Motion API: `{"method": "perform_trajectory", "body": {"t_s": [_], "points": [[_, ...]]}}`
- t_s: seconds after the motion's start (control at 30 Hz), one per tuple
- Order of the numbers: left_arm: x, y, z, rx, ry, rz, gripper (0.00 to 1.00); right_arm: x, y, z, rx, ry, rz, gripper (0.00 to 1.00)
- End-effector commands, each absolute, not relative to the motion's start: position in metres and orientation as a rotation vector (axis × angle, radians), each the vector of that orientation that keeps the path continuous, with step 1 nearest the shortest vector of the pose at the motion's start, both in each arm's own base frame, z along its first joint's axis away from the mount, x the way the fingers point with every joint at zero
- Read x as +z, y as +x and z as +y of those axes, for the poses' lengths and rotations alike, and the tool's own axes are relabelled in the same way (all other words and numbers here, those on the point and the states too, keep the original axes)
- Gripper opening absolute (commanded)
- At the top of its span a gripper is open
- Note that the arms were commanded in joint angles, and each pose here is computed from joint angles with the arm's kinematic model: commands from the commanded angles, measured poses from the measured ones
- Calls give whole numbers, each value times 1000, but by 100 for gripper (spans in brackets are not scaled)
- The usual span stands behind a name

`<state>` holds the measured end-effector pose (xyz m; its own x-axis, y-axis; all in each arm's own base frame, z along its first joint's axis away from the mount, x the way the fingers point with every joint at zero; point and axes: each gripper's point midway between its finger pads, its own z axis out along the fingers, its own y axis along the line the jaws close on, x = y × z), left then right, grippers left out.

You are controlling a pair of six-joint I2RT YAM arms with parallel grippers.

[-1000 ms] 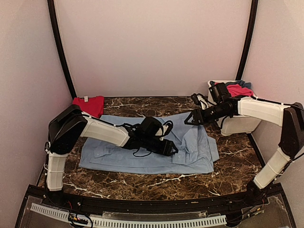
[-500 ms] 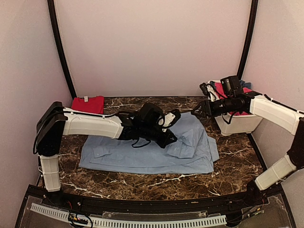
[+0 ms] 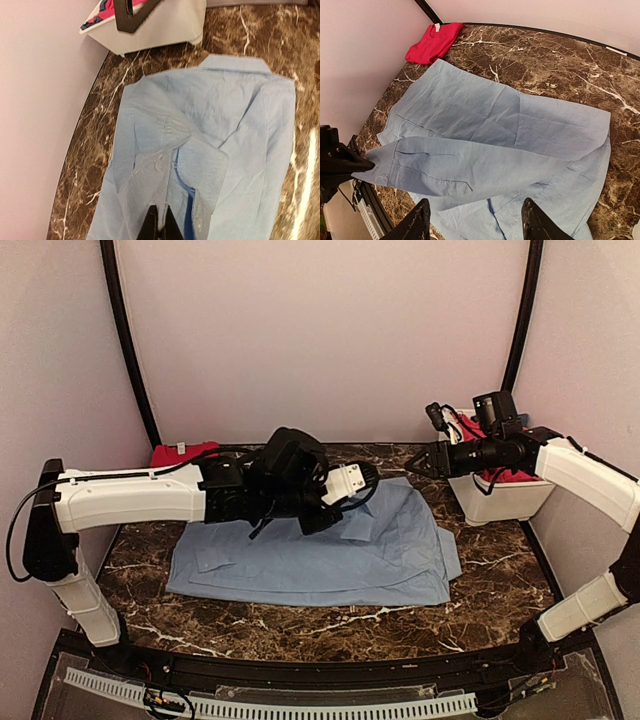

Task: Fold and stack the mixed laundry pile
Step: Adjust the 1/3-folded shirt at the center of the board.

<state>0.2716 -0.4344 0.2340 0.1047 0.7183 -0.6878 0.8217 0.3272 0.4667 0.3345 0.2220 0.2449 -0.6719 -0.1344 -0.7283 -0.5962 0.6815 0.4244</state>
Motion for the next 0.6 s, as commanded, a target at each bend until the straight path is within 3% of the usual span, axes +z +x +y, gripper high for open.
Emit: {"method": "perform_trajectory", "body": {"t_s": [0.0,0.4,0.47,0.57], "points": [[226,243,-410,54,1556,1465,0,260,332,229,937,-589,2152,59],[164,172,-479,339,1716,959,4,238,317,225,949,-595,2206,59],[159,164,-495,368,1704,905,9,235,314,223,952,-592,2211,59],[147,144,-513,393,1710,876,27,228,309,223,965,-592,2232,59]]}}
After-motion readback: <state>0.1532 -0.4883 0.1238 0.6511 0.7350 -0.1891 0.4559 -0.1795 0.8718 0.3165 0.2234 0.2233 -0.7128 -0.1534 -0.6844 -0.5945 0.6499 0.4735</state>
